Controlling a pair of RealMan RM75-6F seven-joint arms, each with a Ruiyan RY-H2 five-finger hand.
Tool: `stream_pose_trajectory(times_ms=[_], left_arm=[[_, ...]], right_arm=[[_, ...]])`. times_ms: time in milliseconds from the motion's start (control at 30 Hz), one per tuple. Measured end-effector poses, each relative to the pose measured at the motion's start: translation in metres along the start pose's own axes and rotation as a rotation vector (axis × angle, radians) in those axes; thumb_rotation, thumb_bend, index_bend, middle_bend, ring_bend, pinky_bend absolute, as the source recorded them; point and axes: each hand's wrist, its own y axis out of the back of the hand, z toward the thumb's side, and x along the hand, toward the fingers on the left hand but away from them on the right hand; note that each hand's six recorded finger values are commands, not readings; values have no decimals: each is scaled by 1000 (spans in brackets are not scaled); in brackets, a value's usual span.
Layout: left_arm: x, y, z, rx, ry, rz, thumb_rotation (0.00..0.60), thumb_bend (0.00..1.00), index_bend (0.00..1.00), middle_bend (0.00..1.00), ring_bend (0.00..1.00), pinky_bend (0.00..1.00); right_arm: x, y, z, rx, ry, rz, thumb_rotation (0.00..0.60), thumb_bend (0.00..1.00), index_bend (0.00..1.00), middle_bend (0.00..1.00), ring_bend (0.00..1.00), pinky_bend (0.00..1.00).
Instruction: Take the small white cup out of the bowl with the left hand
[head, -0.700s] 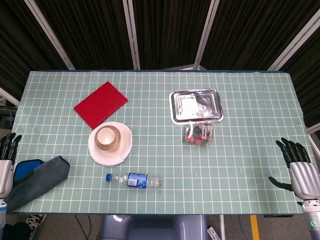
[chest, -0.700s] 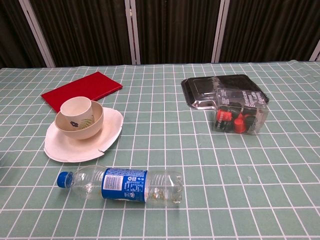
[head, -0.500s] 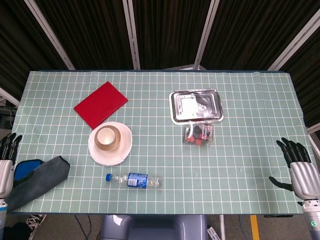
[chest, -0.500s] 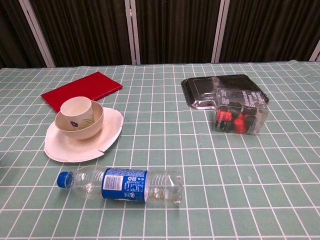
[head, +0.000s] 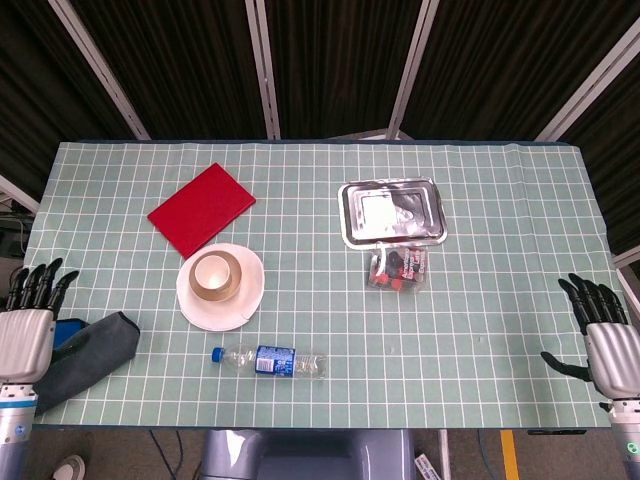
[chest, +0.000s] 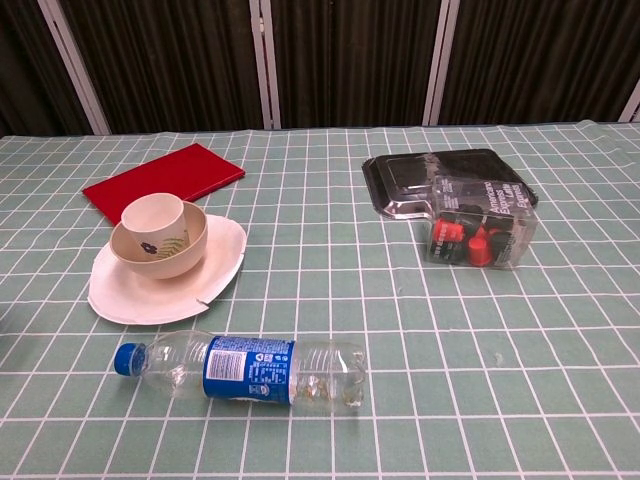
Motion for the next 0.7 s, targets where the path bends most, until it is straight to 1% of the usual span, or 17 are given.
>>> stream_pose_trajectory(times_ms=[133,267,500,700], left_arm=[[18,-11,17,15,-41,-22,600,92,383,0,0,0],[42,-22,41,24,-89,-33,600,163,439,0,0,0],[75,-34,76,30,-145,-50,600,197,471,0,0,0],[98,-55,102,47,-182,-111,600,207,509,0,0,0]], right_arm=[[0,-1,1,-3,6,7,600,35,36,0,0,0],[0,1,1,-12,7,3,600,33,36,0,0,0],[0,4,-1,-26,4,-4,600,33,37,0,0,0],[-1,7,-3,-37,1,-7,600,34,36,0,0,0]])
